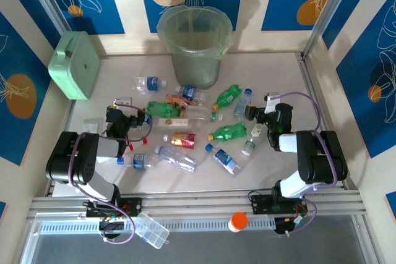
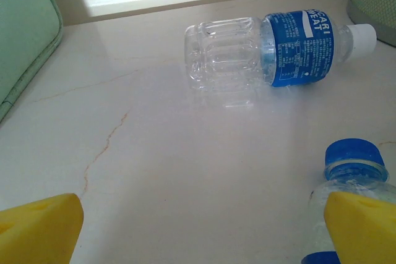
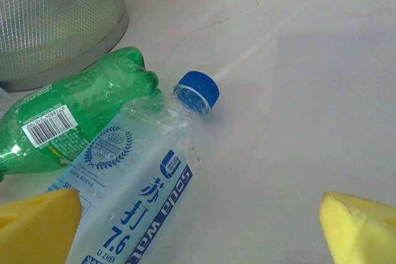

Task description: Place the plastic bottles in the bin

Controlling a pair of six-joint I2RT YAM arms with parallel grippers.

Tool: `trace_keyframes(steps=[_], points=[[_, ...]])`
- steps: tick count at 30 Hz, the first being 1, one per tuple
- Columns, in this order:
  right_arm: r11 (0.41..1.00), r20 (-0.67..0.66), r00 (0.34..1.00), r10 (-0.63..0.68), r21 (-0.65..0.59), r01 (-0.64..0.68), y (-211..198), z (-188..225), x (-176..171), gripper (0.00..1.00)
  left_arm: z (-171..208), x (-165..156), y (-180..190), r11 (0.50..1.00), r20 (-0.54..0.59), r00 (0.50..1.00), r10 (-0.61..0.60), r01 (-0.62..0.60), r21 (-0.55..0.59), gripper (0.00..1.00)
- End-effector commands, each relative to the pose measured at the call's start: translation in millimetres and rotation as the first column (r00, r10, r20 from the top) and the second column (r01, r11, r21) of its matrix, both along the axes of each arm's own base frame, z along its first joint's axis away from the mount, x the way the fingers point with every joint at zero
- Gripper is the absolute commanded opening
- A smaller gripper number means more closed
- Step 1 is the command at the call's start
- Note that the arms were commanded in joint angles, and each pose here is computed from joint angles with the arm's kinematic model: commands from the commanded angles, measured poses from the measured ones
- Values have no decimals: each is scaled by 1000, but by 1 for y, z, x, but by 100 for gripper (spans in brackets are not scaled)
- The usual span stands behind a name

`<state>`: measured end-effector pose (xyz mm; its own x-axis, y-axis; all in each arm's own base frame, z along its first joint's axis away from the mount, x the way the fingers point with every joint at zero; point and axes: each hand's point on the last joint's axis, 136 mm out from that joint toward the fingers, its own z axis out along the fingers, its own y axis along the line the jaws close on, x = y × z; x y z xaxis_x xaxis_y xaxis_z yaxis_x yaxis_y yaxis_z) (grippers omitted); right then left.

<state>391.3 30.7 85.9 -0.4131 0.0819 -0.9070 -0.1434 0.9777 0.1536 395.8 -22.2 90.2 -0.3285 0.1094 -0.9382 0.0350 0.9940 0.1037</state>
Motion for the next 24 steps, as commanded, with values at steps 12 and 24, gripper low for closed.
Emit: trace_keyframes(steps=[12,24], points=[[1000,25,1000,18,4,-18,1,9,6,99,1,1,-5,999,-1,999,-41,41,-12,99],[1000,24,1000,17,2,-17,1,9,6,99,1,1,-6,999,-6,999,-45,44,-14,99]])
